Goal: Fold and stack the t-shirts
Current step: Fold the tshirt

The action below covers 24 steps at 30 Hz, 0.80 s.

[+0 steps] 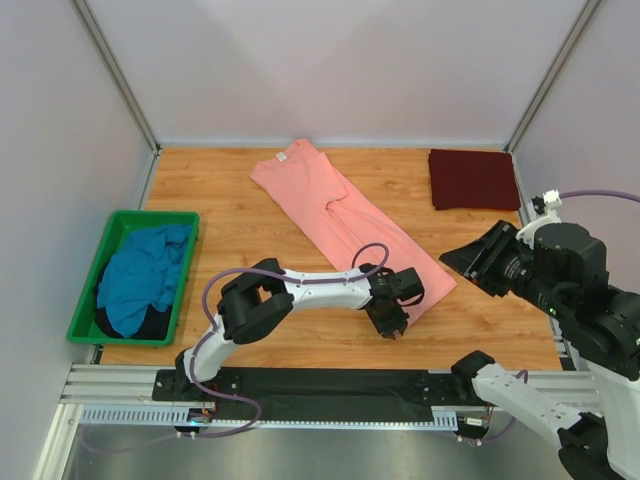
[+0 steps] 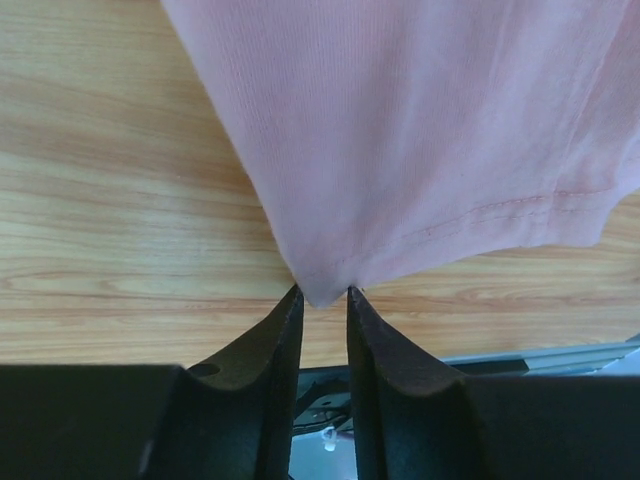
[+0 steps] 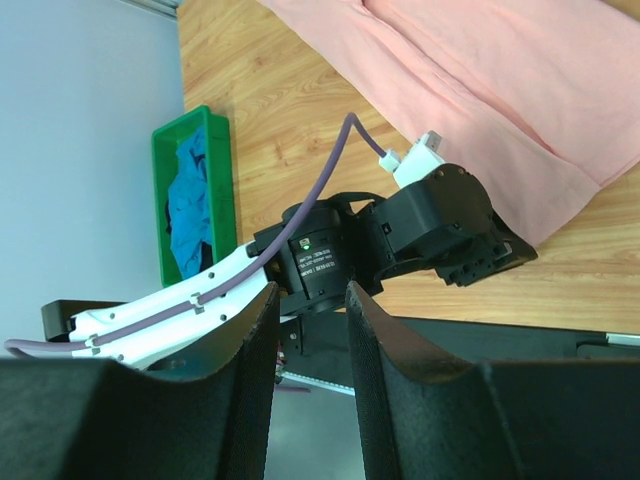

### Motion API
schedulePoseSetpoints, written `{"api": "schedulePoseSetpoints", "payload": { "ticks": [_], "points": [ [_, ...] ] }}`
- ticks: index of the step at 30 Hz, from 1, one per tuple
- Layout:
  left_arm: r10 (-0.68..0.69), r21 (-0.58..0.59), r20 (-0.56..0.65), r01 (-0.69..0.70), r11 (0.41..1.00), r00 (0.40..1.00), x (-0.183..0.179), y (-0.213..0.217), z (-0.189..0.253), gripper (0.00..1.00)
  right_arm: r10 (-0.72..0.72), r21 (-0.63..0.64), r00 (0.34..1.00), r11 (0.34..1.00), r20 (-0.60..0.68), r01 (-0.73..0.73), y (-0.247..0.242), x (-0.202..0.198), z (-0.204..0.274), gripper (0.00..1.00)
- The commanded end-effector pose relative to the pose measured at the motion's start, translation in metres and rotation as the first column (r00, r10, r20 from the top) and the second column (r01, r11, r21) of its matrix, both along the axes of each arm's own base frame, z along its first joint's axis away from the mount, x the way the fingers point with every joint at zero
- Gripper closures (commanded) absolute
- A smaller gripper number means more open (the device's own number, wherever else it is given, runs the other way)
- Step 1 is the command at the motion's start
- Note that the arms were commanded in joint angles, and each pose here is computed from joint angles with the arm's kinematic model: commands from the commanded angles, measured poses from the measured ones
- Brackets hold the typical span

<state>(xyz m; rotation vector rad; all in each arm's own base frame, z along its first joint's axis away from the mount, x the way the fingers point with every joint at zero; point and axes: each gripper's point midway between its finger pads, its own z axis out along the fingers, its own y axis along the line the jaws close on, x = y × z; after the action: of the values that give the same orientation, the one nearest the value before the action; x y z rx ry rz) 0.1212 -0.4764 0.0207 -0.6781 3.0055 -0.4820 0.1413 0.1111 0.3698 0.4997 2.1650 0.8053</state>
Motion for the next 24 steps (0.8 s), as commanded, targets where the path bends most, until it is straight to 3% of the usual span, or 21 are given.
{"api": "schedulePoseSetpoints", "payload": {
  "ticks": [1,11,14,21,24],
  "points": [
    [-0.006,0.061,-0.043,0.009,0.998,0.999,-0.013,0.010,0.001,0.69,-0.017,-0.149,0.979,0.989,-0.202,-0.013,-0.034,-0.051,-0.041,0.65],
    [0.020,0.101,-0.044,-0.015,0.995,0.999,-0.016,0.025,-0.004,0.78,0.007,-0.114,0.984,0.993,-0.179,-0.028,-0.033,-0.059,-0.035,0.65],
    [0.029,0.060,-0.034,-0.027,0.998,0.999,-0.015,0.022,0.001,0.80,0.018,-0.103,0.984,0.994,-0.176,-0.036,-0.033,-0.062,-0.035,0.65],
    [0.032,0.050,-0.036,-0.030,0.998,0.999,-0.016,0.025,0.002,1.00,0.015,-0.094,0.984,0.995,-0.178,-0.032,-0.032,-0.063,-0.034,0.65],
    [0.006,0.039,-0.067,-0.003,0.999,0.998,-0.023,0.023,0.003,1.00,0.019,-0.112,0.986,0.993,-0.163,-0.037,-0.034,-0.060,-0.031,0.65]
  ]
}}
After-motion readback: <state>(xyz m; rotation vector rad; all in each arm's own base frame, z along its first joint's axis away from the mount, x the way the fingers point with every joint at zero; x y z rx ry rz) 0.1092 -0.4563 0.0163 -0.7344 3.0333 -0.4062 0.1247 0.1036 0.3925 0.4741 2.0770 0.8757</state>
